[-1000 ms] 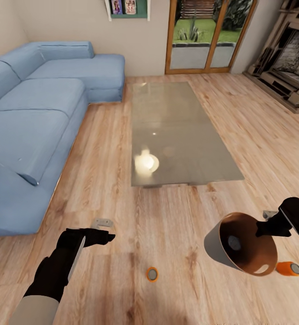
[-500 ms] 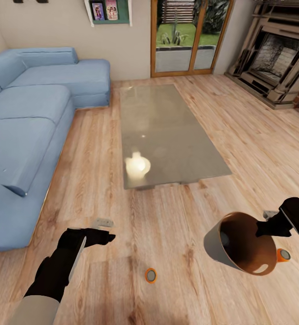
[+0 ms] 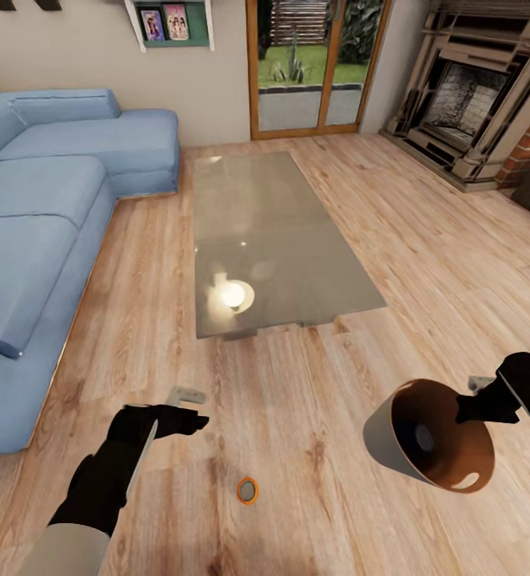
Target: Put the three can of soda from the living room inside the tash can in the kitchen.
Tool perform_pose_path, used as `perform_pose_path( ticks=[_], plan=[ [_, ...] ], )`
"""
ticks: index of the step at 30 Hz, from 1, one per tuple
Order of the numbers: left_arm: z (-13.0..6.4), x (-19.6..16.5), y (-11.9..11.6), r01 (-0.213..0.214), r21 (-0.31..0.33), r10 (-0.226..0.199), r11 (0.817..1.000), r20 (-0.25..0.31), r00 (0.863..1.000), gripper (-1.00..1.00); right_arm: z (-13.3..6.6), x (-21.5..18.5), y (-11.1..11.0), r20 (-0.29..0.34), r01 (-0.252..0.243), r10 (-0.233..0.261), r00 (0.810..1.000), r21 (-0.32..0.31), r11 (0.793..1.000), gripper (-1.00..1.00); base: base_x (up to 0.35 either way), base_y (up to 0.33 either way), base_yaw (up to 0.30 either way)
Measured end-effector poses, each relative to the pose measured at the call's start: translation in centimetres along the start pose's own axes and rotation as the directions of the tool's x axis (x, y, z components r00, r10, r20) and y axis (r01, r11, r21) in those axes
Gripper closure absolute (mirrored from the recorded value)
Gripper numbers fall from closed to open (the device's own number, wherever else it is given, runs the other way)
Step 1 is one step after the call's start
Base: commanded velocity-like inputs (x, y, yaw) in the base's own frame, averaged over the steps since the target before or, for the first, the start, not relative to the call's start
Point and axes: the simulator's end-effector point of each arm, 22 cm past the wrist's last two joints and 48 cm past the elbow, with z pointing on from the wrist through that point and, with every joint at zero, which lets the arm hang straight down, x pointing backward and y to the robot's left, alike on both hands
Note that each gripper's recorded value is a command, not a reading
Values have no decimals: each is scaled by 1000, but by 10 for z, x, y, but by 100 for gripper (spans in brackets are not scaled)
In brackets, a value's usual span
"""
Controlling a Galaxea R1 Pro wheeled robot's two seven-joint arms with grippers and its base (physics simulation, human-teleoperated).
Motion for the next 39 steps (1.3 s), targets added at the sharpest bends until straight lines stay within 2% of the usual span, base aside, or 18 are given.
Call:
perform_pose_path(
  ticks=[4, 6, 8, 10, 12, 13, 14, 16, 19, 22, 25, 28, 30, 33, 39],
  plan=[
    [1, -1, -10, -7, 13, 7, 1000, 1, 1000, -100, -4, -3, 0, 6, -8, 8, 1000, -6, 1000, 100, 0, -4, -1],
    [3, -2, -21, -28, 24, 28, 999, -1, 1000, -100, -11, -11, -2, 22, -6, 6, 1000, 0, 1000, 100, 0, -1, 0],
    [3, -3, -28, -39, 28, 39, 999, 0, 999, -100, -26, -29, -6, 57, 0, -1, 998, 13, 1000, 100, 0, 0, 0],
    [4, -4, -29, -44, 13, 44, 999, 1, 999, -100, -42, -45, -6, 79, -16, 16, 997, 2, 1000, 100, 0, 0, 0],
    [6, -4, -28, -45, -4, 45, 999, 2, 999, -100, -78, -84, -12, 170, -1, -3, 985, 24, 1000, 100, 0, 0, 0],
    [8, -3, -28, -46, -7, 46, 999, 2, 999, -100, -84, -90, -10, 184, -11, 10, 983, 7, 1000, 100, 0, 0, 0],
    [10, -3, -27, -46, -9, 46, 999, 2, 999, -100, -87, -94, -8, 187, -20, 21, 982, -5, 1000, 100, 0, 0, 0],
    [14, 0, -28, -45, -12, 45, 999, -1, 999, -100, -107, -110, -21, 220, -12, 4, 975, 34, 999, 100, 0, 0, 0],
    [32, 23, -39, -40, 5, 40, 999, -55, 998, -100, -131, -127, -40, 238, -17, -4, 971, 90, 996, 100, 0, 0, 0],
    [46, 40, -44, -35, 8, 36, 999, -93, 995, -100, -145, -136, -43, 241, -51, 32, 970, 72, 996, 100, 0, 0, 0],
    [54, 48, -45, -33, 9, 34, 999, -109, 993, -100, -151, -140, -52, 229, -67, 44, 972, 92, 994, 100, 0, 0, 0],
    [62, 54, -47, -30, 12, 31, 999, -119, 992, -100, -148, -139, -59, 210, -63, 36, 977, 124, 990, 100, 0, 0, 0],
    [66, 58, -48, -28, 14, 29, 1000, -127, 991, -100, -145, -140, -57, 209, -71, 46, 977, 112, 991, 100, 0, 0, 0],
    [73, 63, -49, -25, 17, 27, 1000, -133, 991, -100, -137, -142, -52, 209, -84, 65, 976, 83, 993, 100, 0, 0, 0],
    [87, 73, -49, -22, 21, 24, 1000, -143, 989, -100, -111, -132, -58, 161, -75, 56, 985, 114, 991, 100, 0, 0, 0]
  ],
)
